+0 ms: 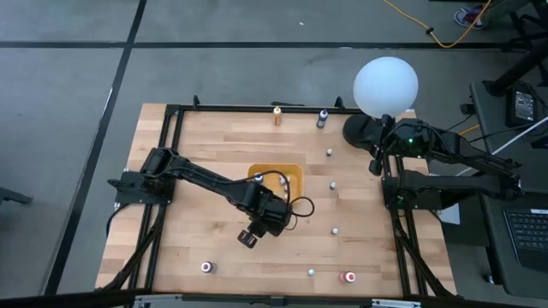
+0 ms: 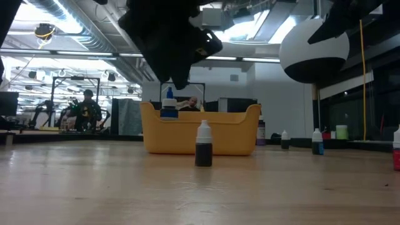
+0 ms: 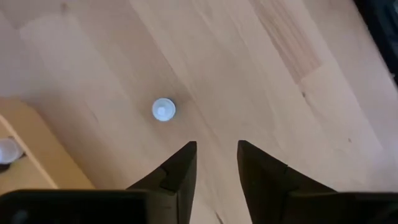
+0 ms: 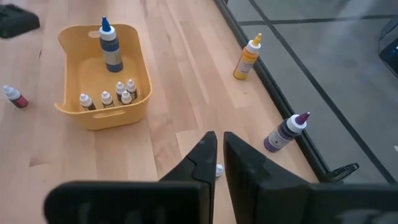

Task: Pick & Place food coloring
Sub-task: Put the red food coloring bottle into the yellow bin

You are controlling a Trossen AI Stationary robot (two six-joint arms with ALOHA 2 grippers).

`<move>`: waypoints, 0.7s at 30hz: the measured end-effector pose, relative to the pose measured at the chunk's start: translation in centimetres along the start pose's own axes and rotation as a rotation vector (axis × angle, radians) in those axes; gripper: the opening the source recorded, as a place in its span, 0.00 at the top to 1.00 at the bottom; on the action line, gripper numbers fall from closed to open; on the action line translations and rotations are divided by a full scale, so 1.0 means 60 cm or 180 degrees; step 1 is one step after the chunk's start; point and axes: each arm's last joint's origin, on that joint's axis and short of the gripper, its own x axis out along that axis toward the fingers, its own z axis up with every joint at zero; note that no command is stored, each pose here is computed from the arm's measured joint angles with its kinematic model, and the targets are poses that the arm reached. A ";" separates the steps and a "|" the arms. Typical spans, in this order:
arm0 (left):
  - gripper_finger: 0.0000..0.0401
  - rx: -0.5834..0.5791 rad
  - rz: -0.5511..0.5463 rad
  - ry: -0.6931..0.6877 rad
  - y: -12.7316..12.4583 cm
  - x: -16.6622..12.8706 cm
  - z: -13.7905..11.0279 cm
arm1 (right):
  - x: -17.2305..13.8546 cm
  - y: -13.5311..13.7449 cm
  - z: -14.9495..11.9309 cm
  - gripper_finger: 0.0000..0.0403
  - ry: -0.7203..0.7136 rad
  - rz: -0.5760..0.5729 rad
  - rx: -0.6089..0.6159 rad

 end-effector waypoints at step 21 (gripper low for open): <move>0.50 0.0303 0.0482 -0.0278 0.024 0.028 0.022 | 0.000 0.000 0.000 0.92 0.0001 -0.0002 0.0023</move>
